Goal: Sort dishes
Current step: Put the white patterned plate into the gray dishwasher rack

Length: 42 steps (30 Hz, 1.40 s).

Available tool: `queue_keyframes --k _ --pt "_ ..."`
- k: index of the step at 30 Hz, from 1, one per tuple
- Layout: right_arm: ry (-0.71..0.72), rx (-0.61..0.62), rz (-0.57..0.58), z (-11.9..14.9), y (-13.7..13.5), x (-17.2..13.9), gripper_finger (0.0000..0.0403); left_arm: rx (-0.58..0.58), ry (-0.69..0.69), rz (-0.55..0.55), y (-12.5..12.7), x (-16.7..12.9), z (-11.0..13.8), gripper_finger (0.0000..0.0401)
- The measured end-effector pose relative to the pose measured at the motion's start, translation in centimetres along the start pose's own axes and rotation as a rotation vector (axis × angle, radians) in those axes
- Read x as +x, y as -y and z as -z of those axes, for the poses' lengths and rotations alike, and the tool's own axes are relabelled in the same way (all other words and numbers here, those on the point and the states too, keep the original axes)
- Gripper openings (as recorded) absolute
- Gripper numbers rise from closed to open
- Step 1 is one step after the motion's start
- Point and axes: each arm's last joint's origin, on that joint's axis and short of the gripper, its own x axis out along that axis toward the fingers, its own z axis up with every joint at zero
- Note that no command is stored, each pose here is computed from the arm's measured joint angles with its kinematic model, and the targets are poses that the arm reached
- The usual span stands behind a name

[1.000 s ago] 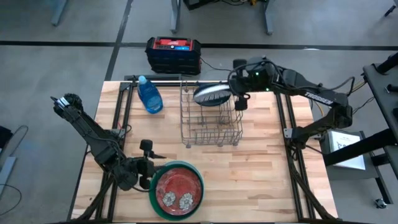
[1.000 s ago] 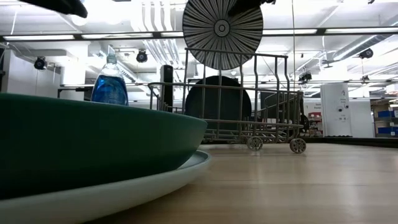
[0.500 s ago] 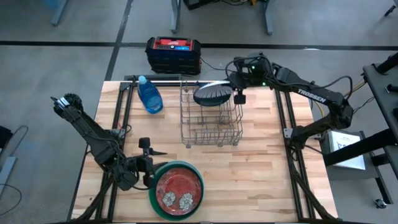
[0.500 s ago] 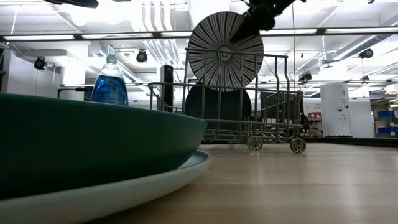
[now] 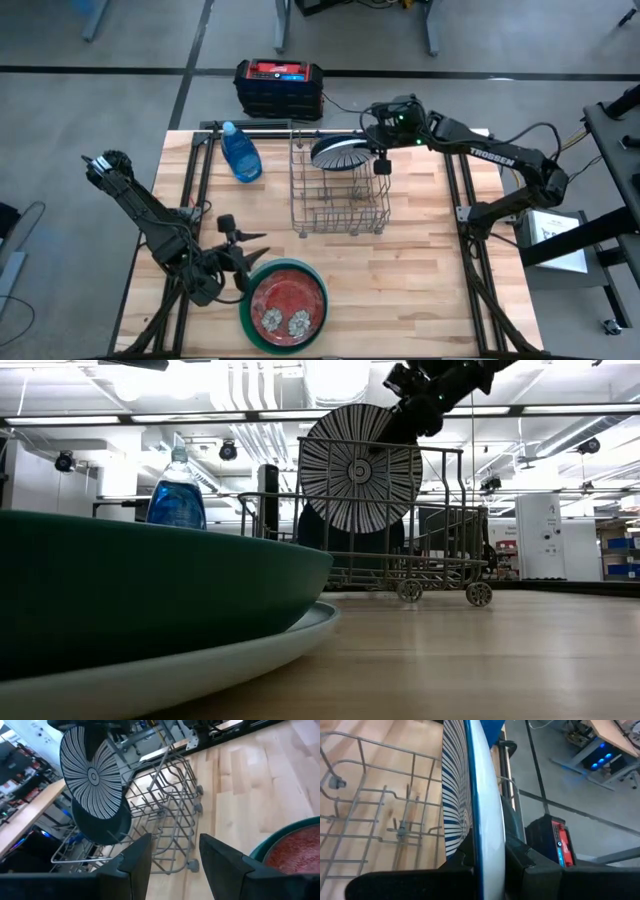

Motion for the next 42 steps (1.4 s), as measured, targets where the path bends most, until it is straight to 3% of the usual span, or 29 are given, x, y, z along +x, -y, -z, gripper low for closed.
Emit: queue_keyframes --k 24,42 --pt "0.04 0.081 0.054 2.8 -1.5 2.2 0.0026 0.029 0.01 -0.043 -0.1 0.0 0.0 0.0155" --pt "0.025 0.128 0.045 3.6 -1.9 2.5 0.0026 0.113 0.012 -0.158 -0.7 -0.1 0.6 0.0155"
